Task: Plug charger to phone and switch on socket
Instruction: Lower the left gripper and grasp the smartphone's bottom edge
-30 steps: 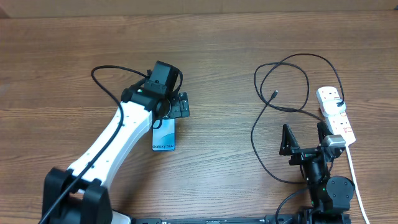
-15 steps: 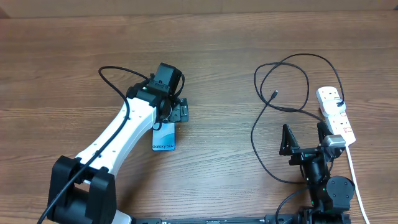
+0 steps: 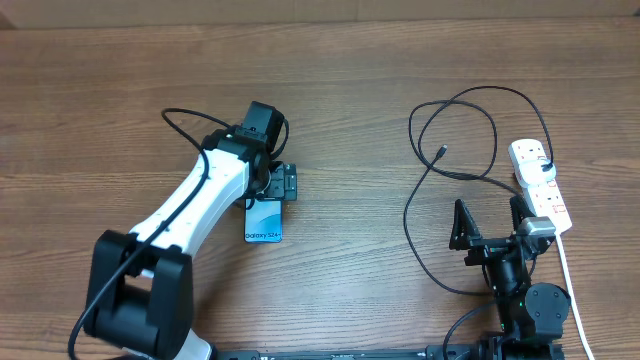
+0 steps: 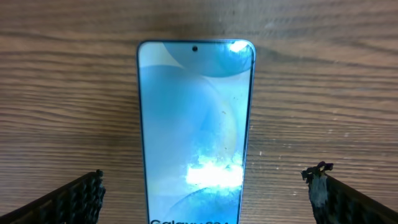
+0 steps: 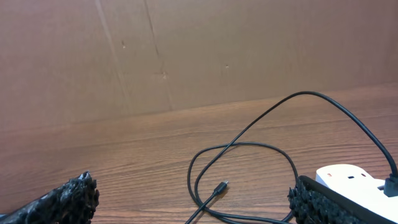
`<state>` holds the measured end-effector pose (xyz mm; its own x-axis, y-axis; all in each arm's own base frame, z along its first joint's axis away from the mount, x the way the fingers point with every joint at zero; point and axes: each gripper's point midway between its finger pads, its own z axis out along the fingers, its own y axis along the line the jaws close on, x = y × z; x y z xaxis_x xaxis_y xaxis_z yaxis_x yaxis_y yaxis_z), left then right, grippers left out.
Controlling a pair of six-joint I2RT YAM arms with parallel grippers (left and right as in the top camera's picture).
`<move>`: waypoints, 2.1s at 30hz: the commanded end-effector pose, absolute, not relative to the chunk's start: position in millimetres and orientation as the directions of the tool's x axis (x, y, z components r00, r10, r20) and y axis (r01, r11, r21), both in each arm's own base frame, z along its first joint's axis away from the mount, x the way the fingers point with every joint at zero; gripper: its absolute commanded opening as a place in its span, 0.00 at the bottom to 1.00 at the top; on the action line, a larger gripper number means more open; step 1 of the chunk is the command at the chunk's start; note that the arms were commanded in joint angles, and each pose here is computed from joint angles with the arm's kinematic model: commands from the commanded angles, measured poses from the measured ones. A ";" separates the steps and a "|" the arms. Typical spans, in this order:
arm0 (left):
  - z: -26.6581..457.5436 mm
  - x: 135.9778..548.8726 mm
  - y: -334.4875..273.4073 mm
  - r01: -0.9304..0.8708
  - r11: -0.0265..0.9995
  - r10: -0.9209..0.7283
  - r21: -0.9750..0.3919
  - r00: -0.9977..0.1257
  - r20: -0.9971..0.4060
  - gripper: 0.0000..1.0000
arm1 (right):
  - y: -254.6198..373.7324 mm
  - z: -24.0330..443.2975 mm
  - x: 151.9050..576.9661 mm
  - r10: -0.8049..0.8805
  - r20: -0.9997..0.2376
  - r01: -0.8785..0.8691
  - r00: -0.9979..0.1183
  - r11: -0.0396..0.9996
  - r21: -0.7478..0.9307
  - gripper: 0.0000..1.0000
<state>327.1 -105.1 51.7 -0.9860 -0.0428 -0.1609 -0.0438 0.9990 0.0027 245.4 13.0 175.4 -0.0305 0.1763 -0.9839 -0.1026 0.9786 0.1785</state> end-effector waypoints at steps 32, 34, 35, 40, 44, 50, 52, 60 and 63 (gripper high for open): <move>5.8 299.8 -110.1 -0.002 1.000 -0.003 0.002 -0.998 0.063 1.00 | 14.1 173.5 245.3 0.172 -0.985 -0.108 -0.028 0.979 0.174 1.00; 5.6 298.6 -109.7 -0.003 1.000 -0.003 0.004 -0.998 0.067 1.00 | 14.1 173.5 245.3 0.172 -0.985 -0.108 -0.028 0.979 0.174 1.00; 5.3 297.9 -109.5 -0.007 1.000 -0.007 0.004 -0.998 0.069 1.00 | 14.1 173.5 245.3 0.172 -0.985 -0.108 -0.028 0.979 0.174 1.00; -1.8 290.1 -105.3 -0.022 1.000 -0.024 0.018 -0.996 0.086 0.99 | 14.1 173.5 245.3 0.172 -0.985 -0.108 -0.028 0.979 0.174 1.00; -12.2 292.9 -103.0 -0.022 0.999 -0.023 0.024 -0.998 0.051 1.00 | 14.1 173.5 245.3 0.172 -0.985 -0.108 -0.028 0.979 0.174 1.00; -22.4 300.7 -103.1 -0.022 1.000 -0.022 0.018 -1.000 -0.006 1.00 | 14.1 173.5 245.3 0.172 -0.985 -0.108 -0.028 0.979 0.174 1.00; -22.6 303.5 -98.8 -0.023 0.999 -0.022 0.042 -1.000 -0.021 0.99 | 14.1 173.5 245.3 0.172 -0.985 -0.108 -0.028 0.979 0.174 1.00; -21.8 307.3 -88.9 -0.025 0.995 -0.021 0.099 -0.999 -0.044 1.00 | 14.1 173.5 245.3 0.172 -0.985 -0.108 -0.028 0.979 0.174 1.00; -21.7 308.2 -87.8 -0.025 0.994 -0.020 0.106 -0.999 -0.049 1.00 | 14.1 173.5 245.3 0.172 -0.985 -0.108 -0.028 0.979 0.174 1.00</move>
